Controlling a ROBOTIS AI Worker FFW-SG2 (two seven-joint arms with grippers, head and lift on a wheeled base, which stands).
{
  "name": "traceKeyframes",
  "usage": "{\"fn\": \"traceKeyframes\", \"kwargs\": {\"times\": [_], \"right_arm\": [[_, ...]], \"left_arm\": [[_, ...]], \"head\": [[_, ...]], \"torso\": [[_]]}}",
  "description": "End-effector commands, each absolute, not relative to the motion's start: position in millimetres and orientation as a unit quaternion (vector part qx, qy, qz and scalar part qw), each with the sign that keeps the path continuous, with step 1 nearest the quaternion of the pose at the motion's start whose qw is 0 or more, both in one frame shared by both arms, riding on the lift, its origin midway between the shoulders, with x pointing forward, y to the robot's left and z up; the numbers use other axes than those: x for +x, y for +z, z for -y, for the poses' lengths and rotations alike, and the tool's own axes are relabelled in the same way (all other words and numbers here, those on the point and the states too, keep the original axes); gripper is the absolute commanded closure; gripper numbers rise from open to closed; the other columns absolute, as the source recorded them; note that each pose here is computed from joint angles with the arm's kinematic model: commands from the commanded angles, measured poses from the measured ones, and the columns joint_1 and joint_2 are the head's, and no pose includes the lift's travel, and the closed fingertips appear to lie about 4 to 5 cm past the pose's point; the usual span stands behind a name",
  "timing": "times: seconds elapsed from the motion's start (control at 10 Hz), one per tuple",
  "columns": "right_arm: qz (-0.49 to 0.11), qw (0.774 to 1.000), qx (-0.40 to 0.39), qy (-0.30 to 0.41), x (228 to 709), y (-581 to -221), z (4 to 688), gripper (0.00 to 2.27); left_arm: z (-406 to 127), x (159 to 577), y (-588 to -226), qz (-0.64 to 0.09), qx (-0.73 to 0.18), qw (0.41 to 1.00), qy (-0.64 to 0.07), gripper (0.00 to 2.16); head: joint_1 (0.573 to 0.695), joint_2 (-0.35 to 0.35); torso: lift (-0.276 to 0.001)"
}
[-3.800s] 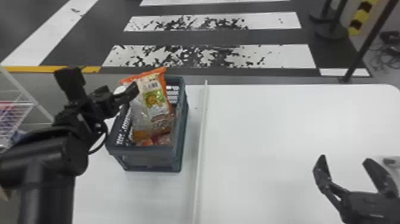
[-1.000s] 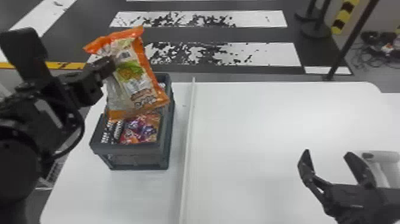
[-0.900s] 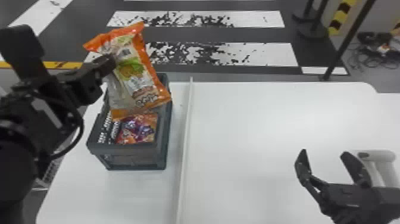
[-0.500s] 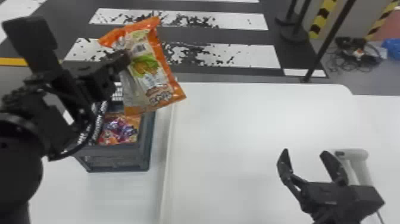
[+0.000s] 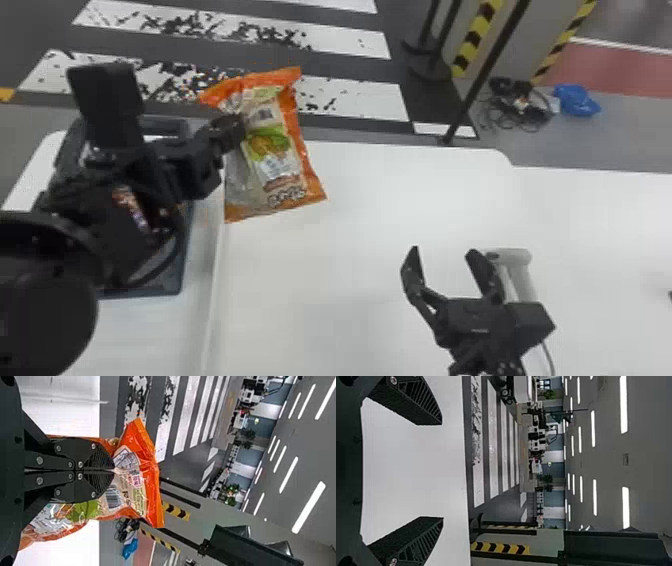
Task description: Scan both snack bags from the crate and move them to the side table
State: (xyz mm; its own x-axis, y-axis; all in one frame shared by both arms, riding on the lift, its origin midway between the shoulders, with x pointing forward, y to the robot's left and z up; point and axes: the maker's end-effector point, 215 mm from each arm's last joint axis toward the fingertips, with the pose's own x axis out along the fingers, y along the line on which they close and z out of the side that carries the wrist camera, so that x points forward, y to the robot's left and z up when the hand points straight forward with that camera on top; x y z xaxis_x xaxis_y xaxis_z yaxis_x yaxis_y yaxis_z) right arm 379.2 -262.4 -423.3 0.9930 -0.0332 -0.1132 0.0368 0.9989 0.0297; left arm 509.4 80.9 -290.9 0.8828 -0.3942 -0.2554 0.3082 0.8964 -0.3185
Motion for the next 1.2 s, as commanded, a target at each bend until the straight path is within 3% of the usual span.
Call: {"fn": "traceKeyframes", "kwargs": {"times": [0.0, 0.6, 1.1], "right_arm": [[-0.056, 0.998, 0.017, -0.016, 382, -423, 261, 0.07], [-0.053, 0.998, 0.021, -0.015, 385, -421, 262, 0.07], [-0.055, 0.998, 0.02, -0.015, 386, -421, 262, 0.07]], "left_arm": [[-49, 505, -307, -0.147, -0.154, 0.957, -0.198, 2.14], [-10, 485, -426, -0.221, -0.258, 0.919, -0.201, 2.14], [39, 477, -479, -0.269, -0.265, 0.894, -0.242, 2.14]], "head": [[0.695, -0.221], [0.695, -0.297], [0.695, -0.35]], "torso": [[-0.075], [-0.075], [-0.075]]}}
